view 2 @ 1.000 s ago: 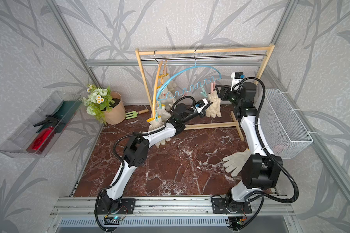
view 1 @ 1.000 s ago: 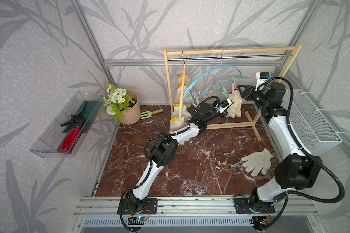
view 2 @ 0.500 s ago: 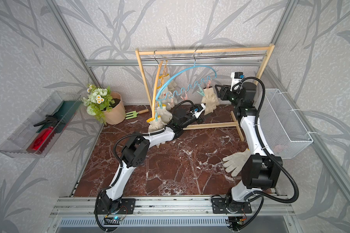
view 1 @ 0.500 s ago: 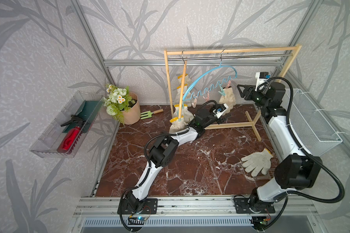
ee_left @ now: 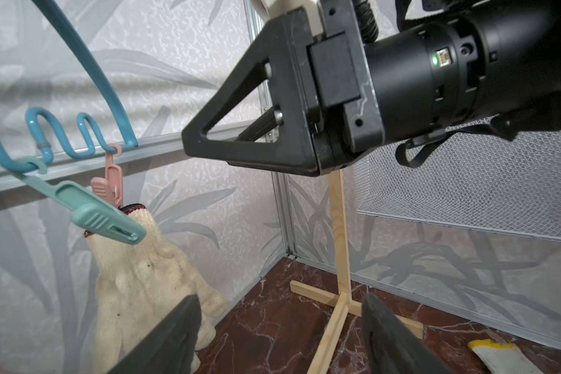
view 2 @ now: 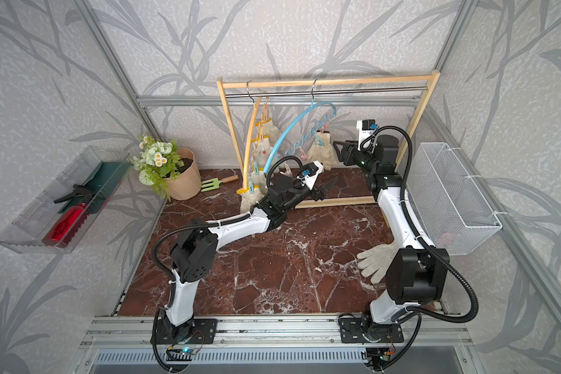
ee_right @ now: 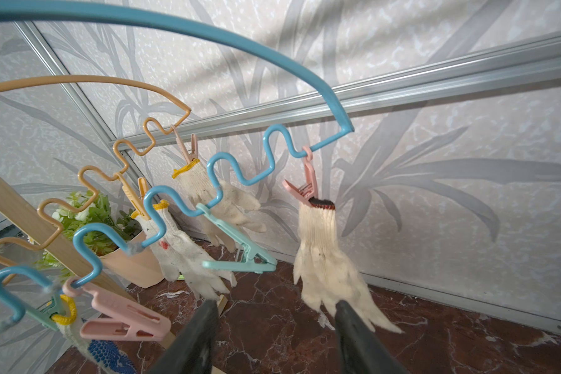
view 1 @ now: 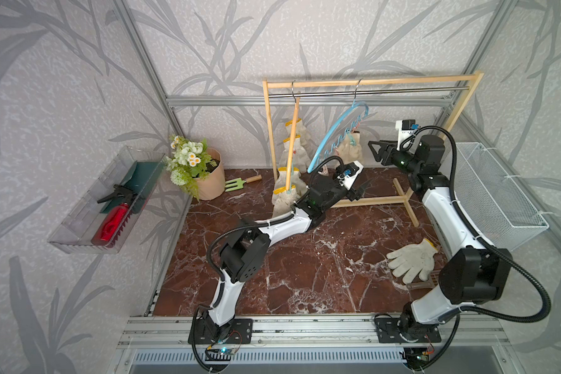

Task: Clip the gloves onto a hanger to dry
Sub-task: Clamp the glove onto the hanger, then open the clamp at the hanger.

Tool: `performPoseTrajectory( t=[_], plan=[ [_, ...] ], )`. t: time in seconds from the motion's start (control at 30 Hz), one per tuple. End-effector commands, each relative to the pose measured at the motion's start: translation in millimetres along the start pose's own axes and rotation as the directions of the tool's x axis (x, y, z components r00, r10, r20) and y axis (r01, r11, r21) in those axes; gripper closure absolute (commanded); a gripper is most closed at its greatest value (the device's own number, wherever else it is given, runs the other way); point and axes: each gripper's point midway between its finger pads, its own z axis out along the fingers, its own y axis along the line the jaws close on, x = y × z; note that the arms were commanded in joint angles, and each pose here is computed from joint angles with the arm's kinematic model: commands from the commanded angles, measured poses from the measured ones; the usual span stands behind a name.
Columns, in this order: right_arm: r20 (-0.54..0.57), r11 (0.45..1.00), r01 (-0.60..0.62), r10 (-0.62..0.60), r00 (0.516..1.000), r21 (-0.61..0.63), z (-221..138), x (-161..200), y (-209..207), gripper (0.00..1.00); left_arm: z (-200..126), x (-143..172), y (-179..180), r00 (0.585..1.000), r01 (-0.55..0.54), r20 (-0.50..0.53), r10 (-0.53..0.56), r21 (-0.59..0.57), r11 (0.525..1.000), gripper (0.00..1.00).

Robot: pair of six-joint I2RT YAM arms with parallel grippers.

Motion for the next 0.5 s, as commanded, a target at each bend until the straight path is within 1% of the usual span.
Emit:
performPoseTrajectory(
  t=[0.0, 0.07, 0.17, 0.3, 0.47],
  plan=[
    [0.024, 0.995, 0.075, -0.074, 0.997, -0.065, -2.7, -7.3, 25.1, 0.41, -12.1, -11.8, 6.7, 0.996, 0.086, -0.011, -0.087, -0.035, 0.996, 0.25],
    [0.016, 0.993, 0.084, -0.082, 0.996, -0.086, 0.9, -2.6, 32.4, 0.42, -17.2, -15.0, -2.0, 0.996, 0.087, -0.011, -0.087, 0.002, 0.996, 0.28],
    [0.005, 0.989, 0.098, -0.098, 0.995, -0.113, 6.1, 3.5, 42.1, 0.42, -26.7, -18.3, -8.7, 0.996, 0.093, -0.018, -0.093, 0.022, 0.995, 0.3],
    [-0.004, 0.983, 0.113, -0.115, 0.993, -0.147, 11.1, 8.7, 54.5, 0.41, -42.7, -17.0, -8.8, 0.993, 0.108, -0.049, -0.108, 0.011, 0.994, 0.3],
    [-0.014, 0.976, 0.12, -0.125, 0.992, -0.18, 20.1, 14.6, 66.0, 0.41, -53.4, -15.6, -10.4, 0.993, 0.092, -0.08, -0.091, 0.014, 0.996, 0.3]
  ],
)
